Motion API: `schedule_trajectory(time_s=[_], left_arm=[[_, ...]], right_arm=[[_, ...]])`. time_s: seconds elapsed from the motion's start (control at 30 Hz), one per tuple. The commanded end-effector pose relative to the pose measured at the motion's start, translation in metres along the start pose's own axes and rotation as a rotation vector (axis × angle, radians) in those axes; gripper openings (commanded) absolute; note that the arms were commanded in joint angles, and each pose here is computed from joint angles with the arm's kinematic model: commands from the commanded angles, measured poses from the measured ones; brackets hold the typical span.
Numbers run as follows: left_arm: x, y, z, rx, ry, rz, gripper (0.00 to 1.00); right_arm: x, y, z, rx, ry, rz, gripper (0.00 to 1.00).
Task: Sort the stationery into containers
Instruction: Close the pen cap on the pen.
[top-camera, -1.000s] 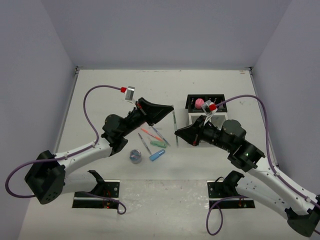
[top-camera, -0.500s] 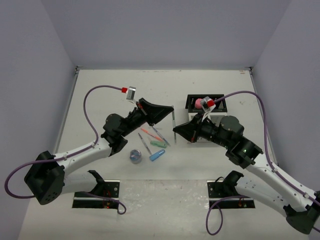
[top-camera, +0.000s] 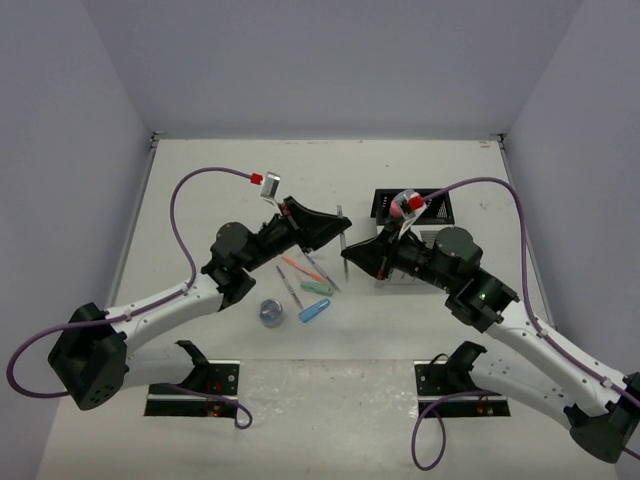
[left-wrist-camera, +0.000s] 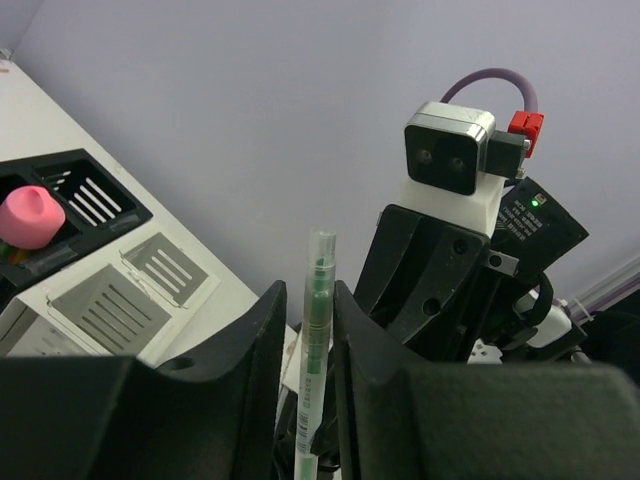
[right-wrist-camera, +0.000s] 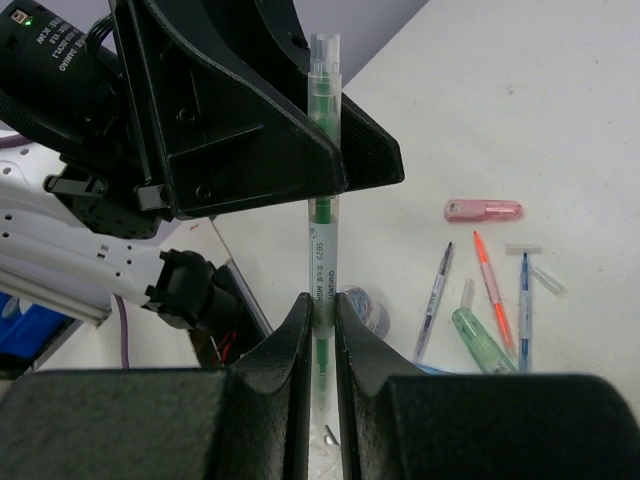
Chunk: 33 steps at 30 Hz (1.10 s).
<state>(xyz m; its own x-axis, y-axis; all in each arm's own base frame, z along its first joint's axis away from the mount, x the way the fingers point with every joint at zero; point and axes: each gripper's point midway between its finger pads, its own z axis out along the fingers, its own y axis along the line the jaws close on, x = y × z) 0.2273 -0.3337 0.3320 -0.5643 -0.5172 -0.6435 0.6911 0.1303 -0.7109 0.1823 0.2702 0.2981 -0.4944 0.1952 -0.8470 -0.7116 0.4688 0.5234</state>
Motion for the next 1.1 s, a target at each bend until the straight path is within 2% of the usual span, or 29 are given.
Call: schedule_trajectory(time_s=[0.0, 0.07, 0.17, 0.23, 0.33, 0.4, 0.5, 0.57, 0.6, 0.63, 0.67, 0.73, 0.77, 0.8, 0.87, 0.93, 0.97, 1.07], left_arm=[[-0.009, -0.018, 0.003, 0.041, 0.006, 0.047, 0.14], [-0.006, -0.021, 0.002, 0.059, 0.021, 0.048, 0.03], [-0.004, -0.029, 0.001, 0.102, 0.037, 0.046, 0.0], [-0.004, -0.036, 0.0, 0.135, 0.042, 0.043, 0.0], [-0.009, -0.046, -0.003, 0.169, 0.029, 0.052, 0.0], [-0.013, -0.054, -0.005, 0.189, 0.017, 0.065, 0.0], [-0.018, -0.064, -0.008, 0.219, 0.005, 0.083, 0.0], [-0.02, -0.067, -0.009, 0.225, -0.004, 0.092, 0.0], [-0.02, -0.068, -0.01, 0.225, -0.005, 0.095, 0.0], [-0.021, -0.068, -0.012, 0.224, -0.009, 0.101, 0.0], [-0.023, -0.069, -0.012, 0.22, -0.018, 0.108, 0.0], [-0.024, -0.067, -0.012, 0.201, -0.015, 0.124, 0.01], [-0.024, -0.065, -0.012, 0.192, -0.012, 0.129, 0.24], [-0.024, -0.064, -0.011, 0.181, -0.008, 0.134, 0.41], [-0.024, -0.06, -0.01, 0.156, 0.001, 0.148, 0.58], [-0.028, -0.057, -0.007, 0.12, -0.003, 0.169, 0.73], [-0.034, -0.056, -0.003, 0.094, -0.007, 0.196, 0.76], [-0.047, -0.059, 0.005, 0.053, -0.009, 0.241, 0.78]], right_arm=[[-0.031, 0.024, -0.001, -0.084, -0.094, -0.055, 0.0], [-0.032, 0.022, 0.001, -0.079, -0.092, -0.055, 0.0], [-0.034, 0.023, 0.003, -0.085, -0.094, -0.066, 0.0], [-0.031, 0.029, 0.006, -0.124, -0.075, -0.079, 0.08], [-0.021, 0.042, 0.012, -0.218, -0.015, -0.08, 0.28], [-0.015, 0.046, 0.017, -0.251, 0.015, -0.063, 0.35], [-0.01, 0.046, 0.022, -0.269, 0.034, -0.042, 0.38], [-0.008, 0.049, 0.023, -0.292, 0.044, -0.036, 0.34], [-0.007, 0.05, 0.023, -0.299, 0.048, -0.033, 0.27], [-0.007, 0.05, 0.024, -0.304, 0.052, -0.029, 0.16], [-0.007, 0.051, 0.025, -0.31, 0.061, -0.029, 0.0], [-0.008, 0.051, 0.025, -0.304, 0.058, -0.03, 0.0], [-0.008, 0.051, 0.024, -0.303, 0.056, -0.034, 0.0], [-0.009, 0.051, 0.024, -0.3, 0.053, -0.038, 0.0], [-0.01, 0.05, 0.023, -0.293, 0.051, -0.045, 0.0], [-0.009, 0.052, 0.022, -0.3, 0.057, -0.049, 0.0], [-0.008, 0.053, 0.021, -0.307, 0.063, -0.049, 0.0], [-0.005, 0.054, 0.02, -0.319, 0.075, -0.048, 0.0]])
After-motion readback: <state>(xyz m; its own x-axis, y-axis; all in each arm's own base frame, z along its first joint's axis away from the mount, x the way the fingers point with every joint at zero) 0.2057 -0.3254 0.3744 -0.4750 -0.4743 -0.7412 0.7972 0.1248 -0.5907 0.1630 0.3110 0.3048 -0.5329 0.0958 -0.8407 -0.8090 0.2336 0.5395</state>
